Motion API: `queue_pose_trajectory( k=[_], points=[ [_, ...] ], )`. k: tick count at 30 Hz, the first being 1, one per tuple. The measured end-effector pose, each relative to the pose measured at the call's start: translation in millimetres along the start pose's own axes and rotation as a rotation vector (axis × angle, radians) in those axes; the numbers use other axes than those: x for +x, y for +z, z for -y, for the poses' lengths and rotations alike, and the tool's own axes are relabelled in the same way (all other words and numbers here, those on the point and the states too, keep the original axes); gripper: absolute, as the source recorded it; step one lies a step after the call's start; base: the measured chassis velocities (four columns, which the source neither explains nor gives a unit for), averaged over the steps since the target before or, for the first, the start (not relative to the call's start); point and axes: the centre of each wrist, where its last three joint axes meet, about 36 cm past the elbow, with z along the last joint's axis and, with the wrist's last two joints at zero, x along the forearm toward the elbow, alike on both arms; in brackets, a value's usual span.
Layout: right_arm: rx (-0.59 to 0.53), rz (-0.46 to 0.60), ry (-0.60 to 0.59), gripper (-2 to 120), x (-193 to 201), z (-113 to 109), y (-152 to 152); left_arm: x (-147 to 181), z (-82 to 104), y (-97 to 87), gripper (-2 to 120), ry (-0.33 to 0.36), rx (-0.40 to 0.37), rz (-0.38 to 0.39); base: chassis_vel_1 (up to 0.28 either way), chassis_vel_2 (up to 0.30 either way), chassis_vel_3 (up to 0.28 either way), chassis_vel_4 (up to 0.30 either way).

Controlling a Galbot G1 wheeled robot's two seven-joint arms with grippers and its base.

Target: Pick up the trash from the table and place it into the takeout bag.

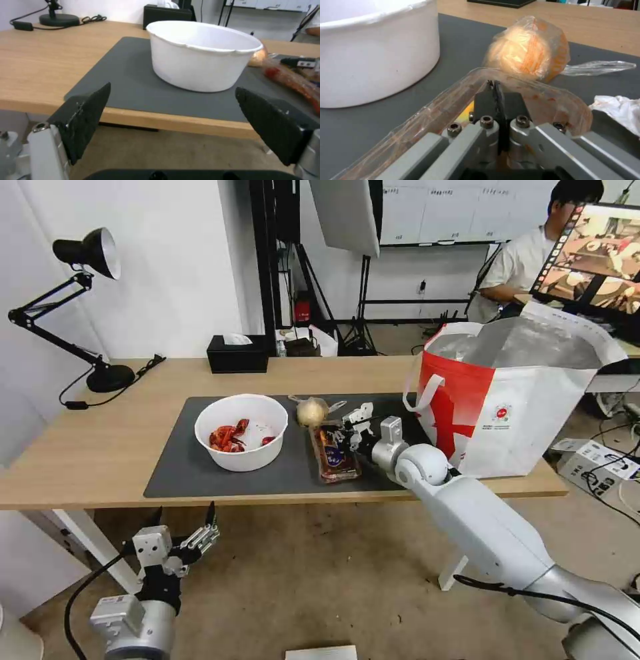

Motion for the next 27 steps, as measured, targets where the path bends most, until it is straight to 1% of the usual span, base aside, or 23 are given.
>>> queue_pose_trajectory(
  k=[3, 5, 6, 9, 10, 12, 13, 14, 15, 16, 17, 18, 20, 21, 22, 23, 25, 26, 27],
  points=[
    [-0.005, 0.002, 0.003, 0, 0.5, -1.4, 1.8, -2.6, -0.7, -2.5, 100, 0.021, 0.029, 0.001, 0.0, 0.0, 0.0, 0.0],
    [-0.009, 0.007, 0.01, 0, 1.8, -1.9, 2.2, -6.2, -1.4, -9.0, 100, 0.063, 0.071, 0.0, 0.0, 0.0, 0.0, 0.0],
    [-0.009, 0.007, 0.01, 0, 1.8, -1.9, 2.2, -6.2, -1.4, -9.0, 100, 0.063, 0.071, 0.0, 0.0, 0.0, 0.0, 0.0],
    [-0.011, 0.013, 0.018, 0, 4.0, -3.4, 2.4, -14.7, -1.7, -15.7, 100, 0.128, 0.112, 0.002, 0.0, 0.0, 0.0, 0.0],
    [-0.011, 0.013, 0.018, 0, 4.0, -3.4, 2.4, -14.7, -1.7, -15.7, 100, 0.128, 0.112, 0.002, 0.0, 0.0, 0.0, 0.0],
    [-0.009, 0.018, 0.021, 0, 5.4, -4.6, 0.8, -23.3, -0.8, -18.9, 100, 0.172, 0.147, 0.002, 0.0, 0.0, 0.0, 0.0],
    [-0.008, 0.021, 0.023, 0, 5.8, -5.2, 0.0, -27.5, 0.2, -21.2, 100, 0.203, 0.183, -0.003, 0.0, 0.0, 0.0, 0.0],
    [-0.008, 0.021, 0.023, 0, 5.8, -5.2, 0.0, -27.5, 0.2, -21.2, 100, 0.203, 0.183, -0.003, 0.0, 0.0, 0.0, 0.0],
    [-0.007, 0.023, 0.026, 0, 5.9, -5.6, -0.7, -31.4, 1.8, -24.4, 100, 0.247, 0.246, -0.017, 0.0, 0.0, 0.0, 0.0],
    [-0.007, 0.024, 0.031, 0, 6.1, -5.6, -0.9, -34.1, 4.0, -28.3, 100, 0.29, 0.331, -0.041, 0.0, 0.0, 0.0, 0.0],
    [-0.006, 0.025, 0.034, 0, 6.4, -5.4, -1.1, -37.0, 6.7, -35.1, 100, 0.33, 0.433, -0.075, 0.0, 0.0, 0.0, 0.0],
    [-0.006, 0.025, 0.034, 0, 6.4, -5.4, -1.1, -37.0, 6.7, -35.1, 100, 0.33, 0.433, -0.075, 0.0, 0.0, 0.0, 0.0],
    [-0.002, 0.03, 0.041, 0, 8.6, -4.0, -2.3, -45.2, 11.5, -53.1, 100, 0.42, 0.648, -0.154, 0.0, 0.0, 0.0, 0.0],
    [-0.002, 0.03, 0.041, 0, 8.6, -4.0, -2.3, -45.2, 11.5, -53.1, 100, 0.42, 0.648, -0.154, 0.0, 0.0, 0.0, 0.0],
    [-0.001, 0.032, 0.042, 0, 9.8, -4.5, -2.5, -50.2, 14.0, -61.0, 100, 0.466, 0.728, -0.188, 0.0, 0.0, 0.0, 0.0],
    [-0.001, 0.032, 0.042, 0, 9.8, -4.5, -2.5, -50.2, 14.0, -61.0, 100, 0.466, 0.728, -0.188, 0.0, 0.0, 0.0, 0.0],
    [0.002, 0.036, 0.04, 0, 10.9, -6.2, -3.9, -57.2, 20.7, -69.9, 100, 0.53, 0.821, -0.231, 0.0, 0.0, 0.0, 0.0],
    [0.002, 0.036, 0.04, 0, 10.9, -6.2, -3.9, -57.2, 20.7, -69.9, 100, 0.53, 0.821, -0.231, 0.0, 0.0, 0.0, 0.0],
    [0.003, 0.037, 0.037, 0, 10.8, -7.9, -4.6, -60.1, 25.8, -72.7, 100, 0.562, 0.861, -0.25, 0.0, 0.0, 0.0, 0.0]
  ],
)
